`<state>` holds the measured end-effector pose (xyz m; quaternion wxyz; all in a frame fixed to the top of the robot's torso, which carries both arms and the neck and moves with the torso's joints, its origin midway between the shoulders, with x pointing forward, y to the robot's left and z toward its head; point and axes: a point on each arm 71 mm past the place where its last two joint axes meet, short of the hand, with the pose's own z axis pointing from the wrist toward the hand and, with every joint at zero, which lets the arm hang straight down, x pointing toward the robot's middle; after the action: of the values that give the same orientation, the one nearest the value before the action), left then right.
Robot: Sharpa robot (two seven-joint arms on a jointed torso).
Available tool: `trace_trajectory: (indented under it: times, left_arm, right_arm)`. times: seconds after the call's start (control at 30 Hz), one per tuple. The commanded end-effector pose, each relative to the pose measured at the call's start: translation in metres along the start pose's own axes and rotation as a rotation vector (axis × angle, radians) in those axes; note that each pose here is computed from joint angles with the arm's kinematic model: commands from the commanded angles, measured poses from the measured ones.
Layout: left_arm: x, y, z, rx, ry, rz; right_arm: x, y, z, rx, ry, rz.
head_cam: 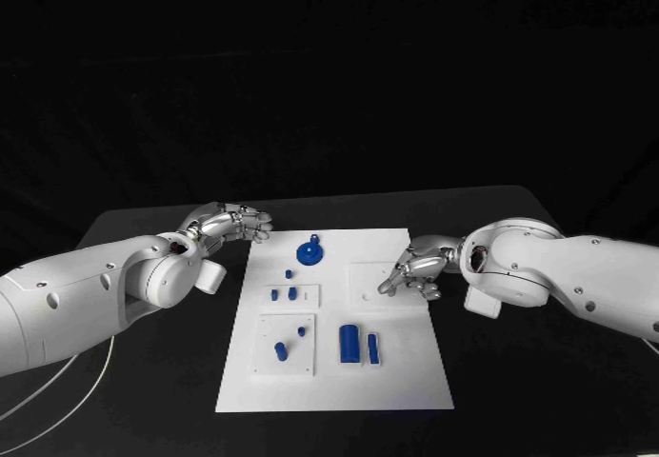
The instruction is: Assemble the parts on the task board
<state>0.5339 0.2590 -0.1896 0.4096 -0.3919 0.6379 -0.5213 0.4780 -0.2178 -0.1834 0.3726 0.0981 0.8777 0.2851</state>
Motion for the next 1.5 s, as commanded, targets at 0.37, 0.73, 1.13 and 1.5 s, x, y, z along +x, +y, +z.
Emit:
trace_trajectory:
  times: [0.37, 0.73, 1.13, 1.5]
  left_arm:
    - [-0.0173, -0.0306, 0.0059, 0.108, -0.109, 0.006]
    - [-0.0304, -0.0524, 0.0124, 0.163, -0.161, -0.020]
    - [-0.0205, -0.0517, 0.0216, 0.155, -0.141, -0.021]
    - [0.0095, -0.0256, 0.0113, 0.149, -0.189, -0.062]
  right_arm:
    - [-0.070, -0.010, 0.016, -0.249, -0.256, 0.307]
    - [-0.102, -0.023, 0.038, -0.352, -0.417, 0.468]
    - [-0.101, -0.038, 0.052, -0.316, -0.452, 0.515]
    - [-0.074, -0.030, 0.053, -0.370, -0.507, 0.600]
